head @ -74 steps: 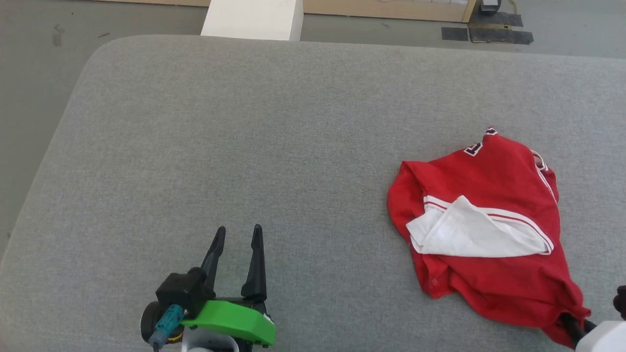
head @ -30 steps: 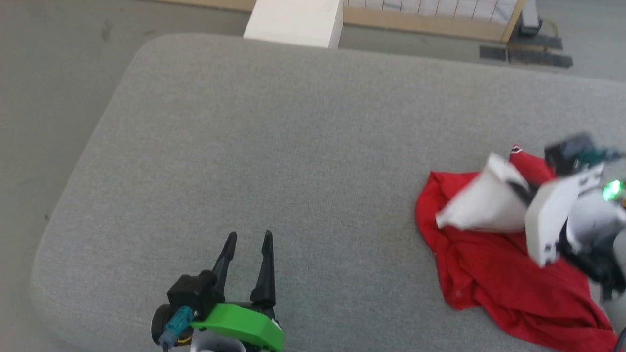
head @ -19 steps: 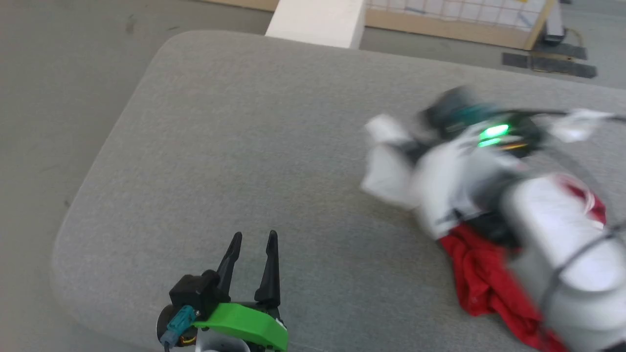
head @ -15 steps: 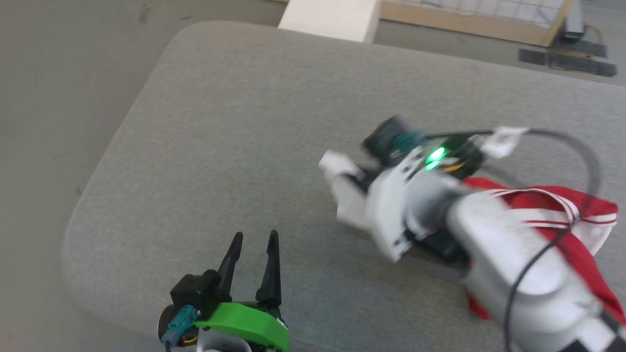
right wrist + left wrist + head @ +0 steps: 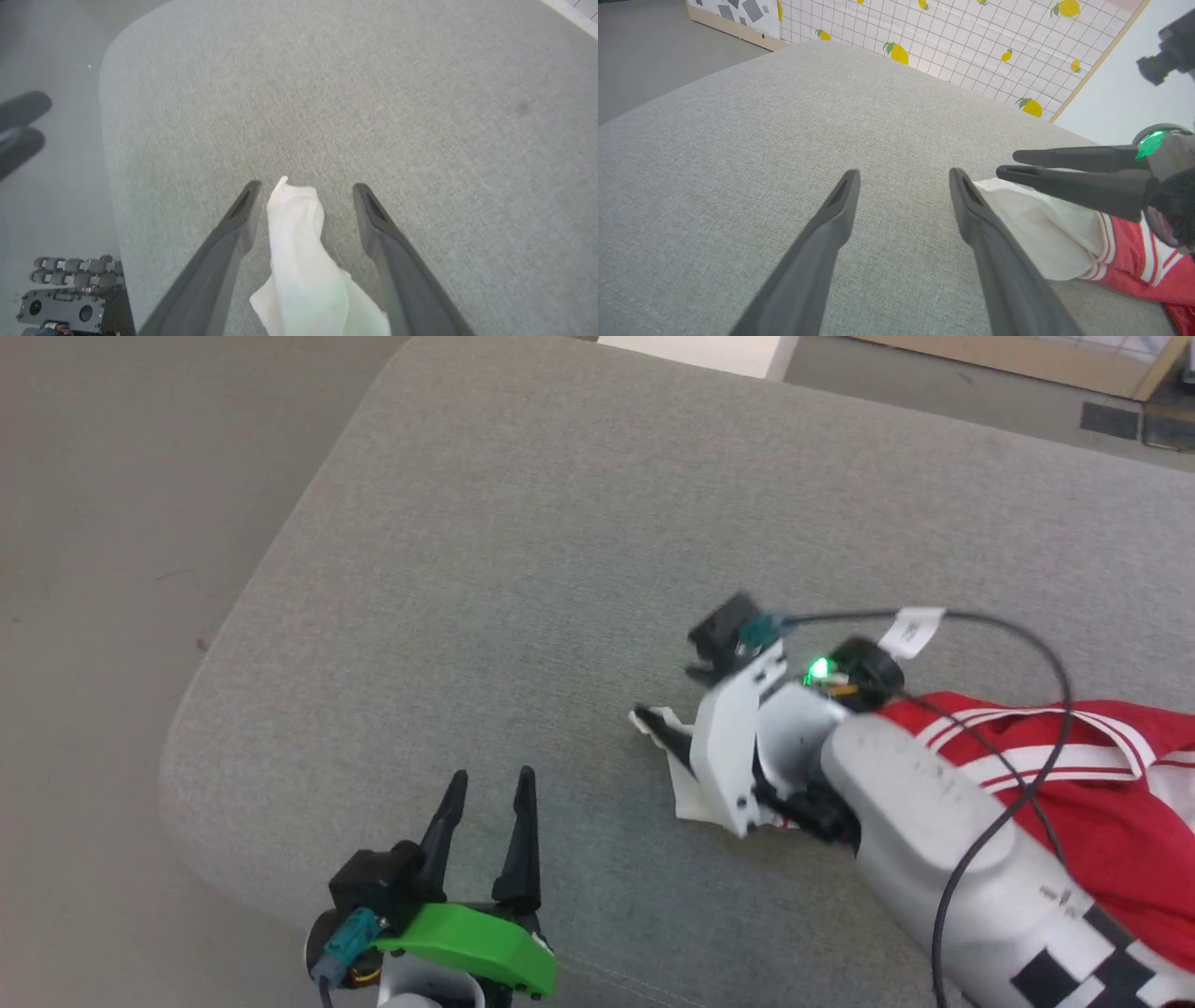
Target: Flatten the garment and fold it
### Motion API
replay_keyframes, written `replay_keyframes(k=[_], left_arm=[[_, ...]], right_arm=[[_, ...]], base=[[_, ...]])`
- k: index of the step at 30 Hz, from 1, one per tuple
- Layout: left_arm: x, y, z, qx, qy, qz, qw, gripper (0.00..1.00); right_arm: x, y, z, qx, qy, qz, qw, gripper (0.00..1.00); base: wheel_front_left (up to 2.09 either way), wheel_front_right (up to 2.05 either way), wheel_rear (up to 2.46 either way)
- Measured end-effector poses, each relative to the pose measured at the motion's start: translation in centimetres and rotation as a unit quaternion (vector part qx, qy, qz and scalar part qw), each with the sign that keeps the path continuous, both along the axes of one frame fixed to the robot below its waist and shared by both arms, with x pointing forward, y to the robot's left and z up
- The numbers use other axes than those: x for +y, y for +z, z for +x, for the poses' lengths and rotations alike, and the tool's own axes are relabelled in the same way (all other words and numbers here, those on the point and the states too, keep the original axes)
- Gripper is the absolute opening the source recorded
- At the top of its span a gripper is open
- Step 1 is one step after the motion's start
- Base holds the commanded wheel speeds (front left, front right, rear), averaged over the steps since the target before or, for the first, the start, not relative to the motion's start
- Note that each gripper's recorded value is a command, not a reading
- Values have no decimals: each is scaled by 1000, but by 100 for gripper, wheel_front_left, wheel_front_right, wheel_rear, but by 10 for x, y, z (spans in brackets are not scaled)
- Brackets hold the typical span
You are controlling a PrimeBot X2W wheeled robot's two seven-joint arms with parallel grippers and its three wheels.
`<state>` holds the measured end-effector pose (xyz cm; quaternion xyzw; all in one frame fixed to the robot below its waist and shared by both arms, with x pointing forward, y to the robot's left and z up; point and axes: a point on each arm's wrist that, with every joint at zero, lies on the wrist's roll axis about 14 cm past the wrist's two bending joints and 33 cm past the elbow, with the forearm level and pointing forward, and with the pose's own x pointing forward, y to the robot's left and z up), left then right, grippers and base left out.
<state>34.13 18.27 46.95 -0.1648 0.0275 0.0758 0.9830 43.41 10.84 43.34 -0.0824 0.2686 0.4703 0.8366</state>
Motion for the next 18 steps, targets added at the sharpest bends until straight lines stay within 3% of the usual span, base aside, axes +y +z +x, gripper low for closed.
replay_keyframes(k=[5,9,14,18], left_arm=[[-3,4,4,-8,-9,6,1000,100],[-7,12,6,-23,-19,12,999,100],[-19,19,7,-37,-43,24,998,100],[-31,21,10,-43,-66,27,997,100]], right_arm=[[-17,45,28,-41,-47,67,996,100],[-68,86,57,-98,-123,113,981,100],[-165,99,65,-169,-244,115,948,100],[-235,96,40,-189,-352,129,908,100]], base=[[0,0,0],[0,0,0],[0,0,0],[0,0,0]])
